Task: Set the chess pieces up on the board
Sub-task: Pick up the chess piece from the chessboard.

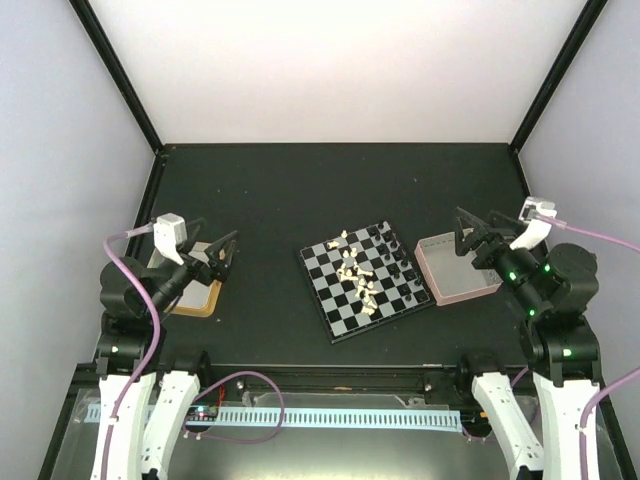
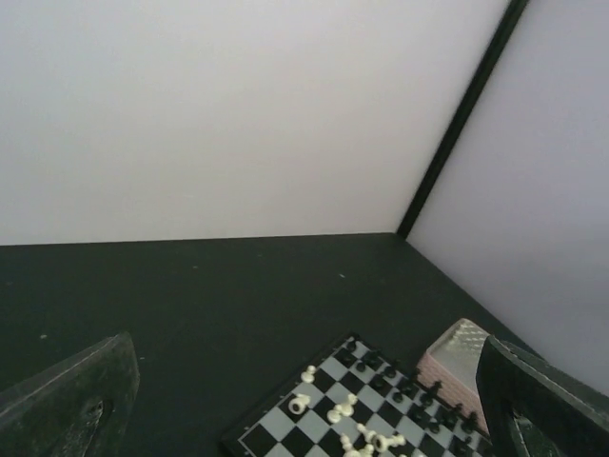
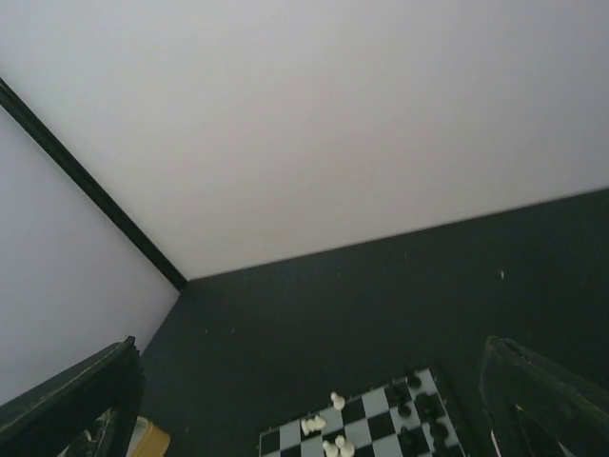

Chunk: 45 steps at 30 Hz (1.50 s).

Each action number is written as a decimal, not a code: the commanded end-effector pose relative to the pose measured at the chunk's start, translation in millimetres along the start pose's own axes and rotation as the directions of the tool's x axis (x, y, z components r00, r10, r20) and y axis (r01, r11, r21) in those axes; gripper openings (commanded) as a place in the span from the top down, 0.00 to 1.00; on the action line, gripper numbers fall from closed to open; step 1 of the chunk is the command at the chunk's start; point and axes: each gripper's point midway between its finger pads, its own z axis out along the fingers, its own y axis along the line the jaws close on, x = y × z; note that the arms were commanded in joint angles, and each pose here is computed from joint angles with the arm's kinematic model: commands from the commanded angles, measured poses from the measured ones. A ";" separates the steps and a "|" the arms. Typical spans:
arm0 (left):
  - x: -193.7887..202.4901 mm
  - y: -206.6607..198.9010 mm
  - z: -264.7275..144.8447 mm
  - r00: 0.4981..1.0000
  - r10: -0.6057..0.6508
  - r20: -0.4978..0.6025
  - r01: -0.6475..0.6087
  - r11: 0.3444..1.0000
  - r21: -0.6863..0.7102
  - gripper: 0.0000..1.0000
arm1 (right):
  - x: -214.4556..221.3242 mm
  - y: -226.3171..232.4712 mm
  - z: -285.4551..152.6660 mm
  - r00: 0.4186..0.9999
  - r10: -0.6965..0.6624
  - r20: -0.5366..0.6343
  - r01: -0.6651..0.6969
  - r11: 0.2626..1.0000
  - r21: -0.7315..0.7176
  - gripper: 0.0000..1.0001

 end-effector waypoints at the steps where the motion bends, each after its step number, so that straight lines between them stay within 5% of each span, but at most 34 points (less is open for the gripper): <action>1: -8.3 -27.4 -3.1 1.000 0.005 0.005 -0.005 0.989 0.150 0.01 | 30.8 -10.3 13.3 0.988 0.067 -0.136 -0.066 0.998 0.013 0.03; 10: 9.9 -45.7 -5.8 1.000 -0.013 -0.009 0.015 0.954 0.299 0.01 | 97.5 -27.2 41.1 0.923 0.129 -0.363 -0.142 0.990 -0.011 0.04; 14: 22.9 -51.9 0.0 0.995 -0.044 -0.086 0.073 0.925 0.373 0.01 | 130.2 -54.2 53.5 0.872 0.182 -0.455 -0.144 0.982 0.119 0.17; 29: 99.3 -28.8 75.6 0.913 -0.130 -0.387 0.230 0.947 0.224 0.01 | 261.8 -97.3 82.9 0.713 0.148 -0.686 0.192 0.899 0.394 0.51; 36: 123.8 -12.0 84.1 0.864 -0.173 -0.473 0.259 0.958 0.123 0.01 | 302.9 -70.6 90.1 0.607 0.078 -0.791 0.260 0.921 0.290 0.55; 45: 121.5 -18.7 79.8 0.875 -0.114 -0.470 0.220 0.959 0.177 0.01 | 354.8 -19.1 90.6 0.507 0.024 -0.861 0.255 0.951 0.177 0.65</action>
